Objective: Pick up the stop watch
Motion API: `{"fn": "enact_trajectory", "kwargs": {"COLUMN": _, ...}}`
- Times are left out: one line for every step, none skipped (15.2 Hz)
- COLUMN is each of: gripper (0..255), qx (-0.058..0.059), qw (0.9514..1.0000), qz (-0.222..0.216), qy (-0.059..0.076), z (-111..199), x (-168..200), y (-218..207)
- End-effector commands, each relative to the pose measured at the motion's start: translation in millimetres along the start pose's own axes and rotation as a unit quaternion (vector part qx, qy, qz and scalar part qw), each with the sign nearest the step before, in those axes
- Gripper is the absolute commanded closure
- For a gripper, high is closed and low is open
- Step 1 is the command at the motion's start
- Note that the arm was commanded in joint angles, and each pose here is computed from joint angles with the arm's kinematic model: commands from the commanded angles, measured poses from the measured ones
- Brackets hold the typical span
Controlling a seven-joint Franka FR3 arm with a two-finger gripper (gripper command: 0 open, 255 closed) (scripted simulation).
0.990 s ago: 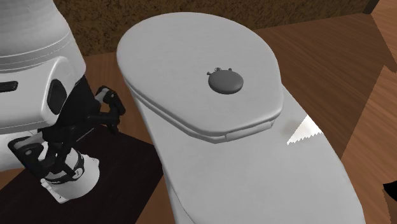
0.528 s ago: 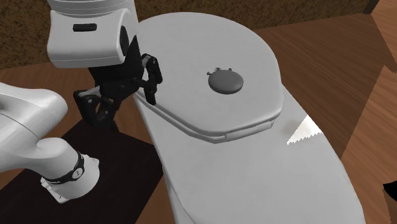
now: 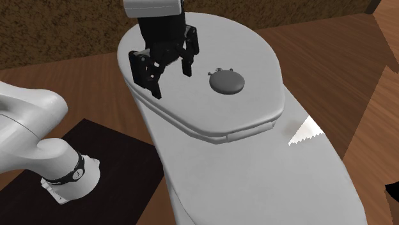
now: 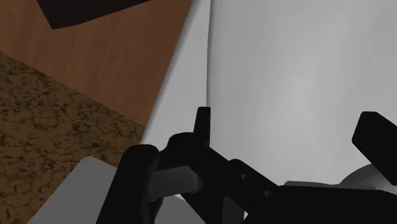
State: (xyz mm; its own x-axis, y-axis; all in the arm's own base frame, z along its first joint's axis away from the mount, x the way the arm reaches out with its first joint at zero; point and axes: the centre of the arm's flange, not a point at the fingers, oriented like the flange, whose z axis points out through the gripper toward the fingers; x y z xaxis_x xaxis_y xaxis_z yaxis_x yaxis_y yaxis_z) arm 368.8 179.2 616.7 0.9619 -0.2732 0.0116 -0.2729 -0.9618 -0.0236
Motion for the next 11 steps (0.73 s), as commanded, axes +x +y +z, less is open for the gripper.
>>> {"fn": "enact_trajectory", "kwargs": {"gripper": 0, "qx": 0.006, "qw": 0.9999, "qz": 0.011, "qy": 0.005, "z": -7, "x": 2, "y": -25}}
{"fn": "enact_trajectory", "kwargs": {"gripper": 0, "qx": 0.008, "qw": 0.9998, "qz": 0.015, "qy": 0.007, "z": -10, "x": 3, "y": -36}}
{"fn": "enact_trajectory", "kwargs": {"gripper": 0, "qx": 0.01, "qw": 0.9997, "qz": 0.02, "qy": 0.01, "z": -13, "x": 5, "y": -48}}
{"fn": "enact_trajectory", "kwargs": {"gripper": 0, "qx": 0.013, "qw": 0.9995, "qz": 0.025, "qy": 0.012, "z": -17, "x": 6, "y": -60}}
{"fn": "enact_trajectory", "kwargs": {"gripper": 0, "qx": 0.015, "qw": 0.9993, "qz": 0.03, "qy": 0.015, "z": -20, "x": 8, "y": -72}}
{"fn": "enact_trajectory", "kwargs": {"gripper": 0, "qx": 0.017, "qw": 0.9991, "qz": 0.035, "qy": 0.017, "z": -24, "x": 10, "y": -84}}
{"fn": "enact_trajectory", "kwargs": {"gripper": 0, "qx": 0.02, "qw": 0.9988, "qz": 0.04, "qy": 0.02, "z": -27, "x": 11, "y": -96}}
{"fn": "enact_trajectory", "kwargs": {"gripper": 0, "qx": 0.022, "qw": 0.9985, "qz": 0.045, "qy": 0.022, "z": -31, "x": 13, "y": -107}}
{"fn": "enact_trajectory", "kwargs": {"gripper": 0, "qx": 0.022, "qw": 0.9985, "qz": 0.045, "qy": 0.022, "z": -31, "x": 13, "y": -108}}
{"fn": "enact_trajectory", "kwargs": {"gripper": 0, "qx": 0.022, "qw": 0.9985, "qz": 0.045, "qy": 0.022, "z": -26, "x": 13, "y": -108}}
{"fn": "enact_trajectory", "kwargs": {"gripper": 0, "qx": 0.022, "qw": 0.9985, "qz": 0.045, "qy": 0.022, "z": -21, "x": 13, "y": -108}}
